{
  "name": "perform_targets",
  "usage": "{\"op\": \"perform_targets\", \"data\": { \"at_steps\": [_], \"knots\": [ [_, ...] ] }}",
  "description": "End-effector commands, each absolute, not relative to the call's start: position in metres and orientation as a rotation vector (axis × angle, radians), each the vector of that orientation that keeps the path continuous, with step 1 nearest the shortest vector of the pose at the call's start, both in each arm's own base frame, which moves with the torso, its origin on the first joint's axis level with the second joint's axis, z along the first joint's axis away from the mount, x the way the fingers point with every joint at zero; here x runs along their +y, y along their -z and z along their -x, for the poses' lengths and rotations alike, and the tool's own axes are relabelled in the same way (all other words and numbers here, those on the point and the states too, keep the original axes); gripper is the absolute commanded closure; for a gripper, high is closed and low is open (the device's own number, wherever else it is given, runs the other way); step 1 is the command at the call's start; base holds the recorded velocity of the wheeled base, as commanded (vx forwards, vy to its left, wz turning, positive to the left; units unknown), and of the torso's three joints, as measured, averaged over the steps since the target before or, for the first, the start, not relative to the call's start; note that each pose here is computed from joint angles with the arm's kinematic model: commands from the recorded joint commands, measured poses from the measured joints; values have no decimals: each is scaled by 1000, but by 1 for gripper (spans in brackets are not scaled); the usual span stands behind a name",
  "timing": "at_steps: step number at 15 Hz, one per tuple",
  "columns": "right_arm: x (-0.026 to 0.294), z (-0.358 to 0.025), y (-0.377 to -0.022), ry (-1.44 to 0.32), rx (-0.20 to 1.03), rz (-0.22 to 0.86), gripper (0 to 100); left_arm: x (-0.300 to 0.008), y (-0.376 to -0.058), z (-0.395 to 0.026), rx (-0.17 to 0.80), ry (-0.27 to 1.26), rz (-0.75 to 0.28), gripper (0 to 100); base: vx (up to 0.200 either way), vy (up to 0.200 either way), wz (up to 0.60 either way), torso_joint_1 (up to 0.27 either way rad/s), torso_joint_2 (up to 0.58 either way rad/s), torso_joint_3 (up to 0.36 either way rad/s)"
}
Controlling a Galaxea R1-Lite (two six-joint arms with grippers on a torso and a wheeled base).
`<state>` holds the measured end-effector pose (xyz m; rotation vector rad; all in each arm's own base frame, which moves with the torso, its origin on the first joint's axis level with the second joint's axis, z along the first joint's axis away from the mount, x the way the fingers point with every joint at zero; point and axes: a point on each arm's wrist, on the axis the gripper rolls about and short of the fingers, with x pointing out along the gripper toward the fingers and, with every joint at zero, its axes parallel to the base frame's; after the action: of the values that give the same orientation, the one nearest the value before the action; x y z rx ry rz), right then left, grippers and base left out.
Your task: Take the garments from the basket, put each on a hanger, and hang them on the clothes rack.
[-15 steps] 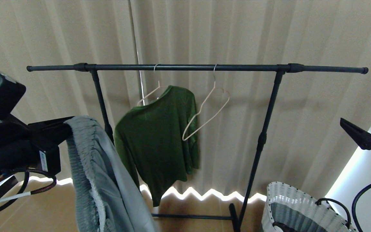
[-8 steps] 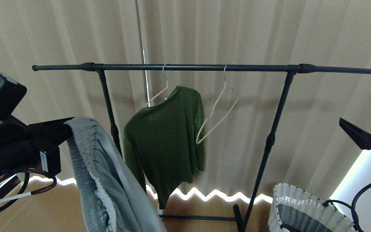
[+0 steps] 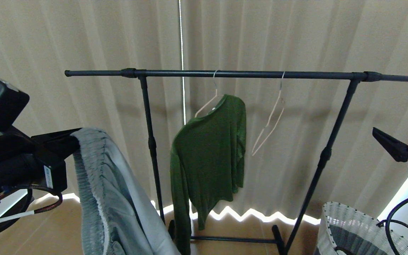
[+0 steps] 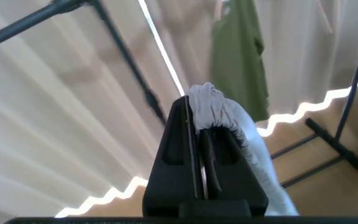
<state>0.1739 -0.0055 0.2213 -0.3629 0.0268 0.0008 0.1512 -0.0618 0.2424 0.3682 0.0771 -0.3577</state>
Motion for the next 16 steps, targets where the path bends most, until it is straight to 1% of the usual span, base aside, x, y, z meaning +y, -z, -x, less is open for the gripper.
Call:
{"op": "perform_targets", "data": {
  "at_steps": [1, 10, 16],
  "knots": [
    [-5, -174, -221, -2, 26, 363, 0, -62, -242, -152, 78, 357, -370, 100, 0, 200, 0, 12, 2, 2],
    [-6, -177, -222, -2, 28, 347, 0, -62, -240, -151, 85, 355, -365, 100, 0, 0, 0, 0, 0, 0],
    [-5, -177, -219, -6, 38, 331, 0, -62, -240, -152, 87, 353, -359, 100, 200, 0, 0, 1, 0, 2]
  ]
}}
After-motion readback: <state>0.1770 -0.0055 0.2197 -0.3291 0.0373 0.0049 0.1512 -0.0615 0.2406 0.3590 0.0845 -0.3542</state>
